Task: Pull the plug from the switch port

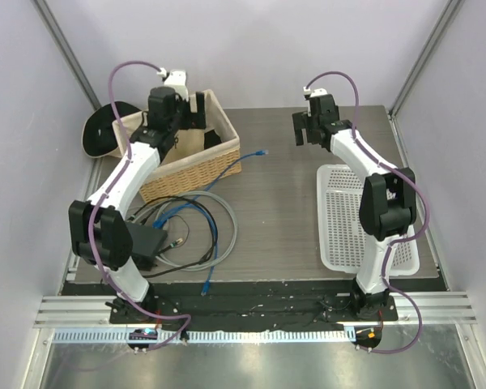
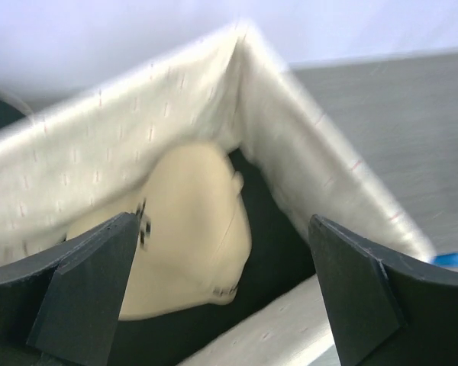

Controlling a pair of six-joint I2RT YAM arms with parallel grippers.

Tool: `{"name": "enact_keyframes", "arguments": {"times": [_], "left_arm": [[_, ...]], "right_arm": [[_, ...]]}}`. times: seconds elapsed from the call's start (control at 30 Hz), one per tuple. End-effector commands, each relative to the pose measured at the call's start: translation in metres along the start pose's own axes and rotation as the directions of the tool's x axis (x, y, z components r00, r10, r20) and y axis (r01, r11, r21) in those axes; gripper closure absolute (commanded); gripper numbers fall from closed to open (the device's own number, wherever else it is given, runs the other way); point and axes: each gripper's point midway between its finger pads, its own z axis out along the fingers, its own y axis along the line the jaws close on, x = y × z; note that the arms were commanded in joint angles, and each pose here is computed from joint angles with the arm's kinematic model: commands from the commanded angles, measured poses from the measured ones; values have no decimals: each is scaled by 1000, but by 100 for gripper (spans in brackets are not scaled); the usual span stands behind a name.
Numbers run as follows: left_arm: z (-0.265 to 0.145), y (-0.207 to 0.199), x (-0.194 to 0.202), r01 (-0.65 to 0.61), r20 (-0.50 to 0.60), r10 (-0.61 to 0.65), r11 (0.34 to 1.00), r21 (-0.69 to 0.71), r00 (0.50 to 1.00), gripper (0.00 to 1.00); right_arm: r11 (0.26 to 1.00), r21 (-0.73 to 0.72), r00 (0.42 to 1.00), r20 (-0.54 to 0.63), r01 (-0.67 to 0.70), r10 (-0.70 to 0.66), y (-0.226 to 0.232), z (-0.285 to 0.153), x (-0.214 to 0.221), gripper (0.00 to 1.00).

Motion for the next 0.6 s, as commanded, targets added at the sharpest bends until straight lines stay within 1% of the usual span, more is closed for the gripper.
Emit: {"name": "enact_keyframes", "arguments": {"times": [0.0,0.03,0.07,0.1,0.13,0.17,0.2,0.27,0.3,0.33,0.37,0.4,0.43,0.47,0.5,0.53,0.57], "left_arm": [[-13,-28,-57,2,83,-14,991,135,996,0],[-15,-30,-66,2,98,-17,989,149,995,1],[-13,-32,-64,3,88,-17,988,157,996,1],[-14,-34,-65,2,87,-17,986,169,996,1],[-13,-35,-63,4,84,-18,985,172,996,1],[-11,-35,-61,4,79,-18,985,172,997,2],[-11,-35,-60,7,79,-21,985,172,997,2],[-8,-36,-58,24,70,-37,985,171,997,4],[-4,-38,-58,38,63,-50,983,181,997,4],[-3,-39,-57,45,58,-57,981,188,997,4],[-2,-41,-57,48,56,-60,980,194,997,4],[3,-42,-57,56,51,-67,979,197,996,5],[4,-43,-57,60,50,-71,978,202,996,5],[6,-44,-55,62,44,-72,978,201,996,5],[9,-44,-53,64,39,-73,977,202,997,5],[10,-43,-52,63,36,-72,978,197,997,6],[12,-43,-50,66,34,-75,978,197,997,6]], "right_arm": [[999,-18,996,84,36,-35,-2,-29,-36,3],[997,-44,995,77,62,-59,1,-32,-36,5],[995,-57,993,81,87,-83,0,-42,-38,7],[987,-70,988,70,141,-136,-2,-47,-33,17],[981,-106,984,83,165,-156,0,-55,-33,24],[976,-111,980,92,186,-177,-6,-67,-31,35],[970,-115,974,90,216,-206,-11,-75,-27,61],[967,-120,974,69,223,-216,-22,-93,-13,88],[963,-130,971,54,238,-233,-26,-98,-6,99],[953,-175,968,18,248,-249,-23,-99,14,99],[949,-190,966,-15,253,-260,-28,-109,27,99],[952,-189,966,-51,240,-254,-39,-110,40,99],[950,-224,965,-92,220,-245,-41,-110,58,99],[938,-290,963,-131,190,-235,-40,-114,73,99],[950,-279,964,-178,142,-196,-58,-109,86,99],[953,-278,961,-207,119,-181,-61,-107,94,99],[957,-258,952,-236,131,-194,-66,-105,101,99]]}}
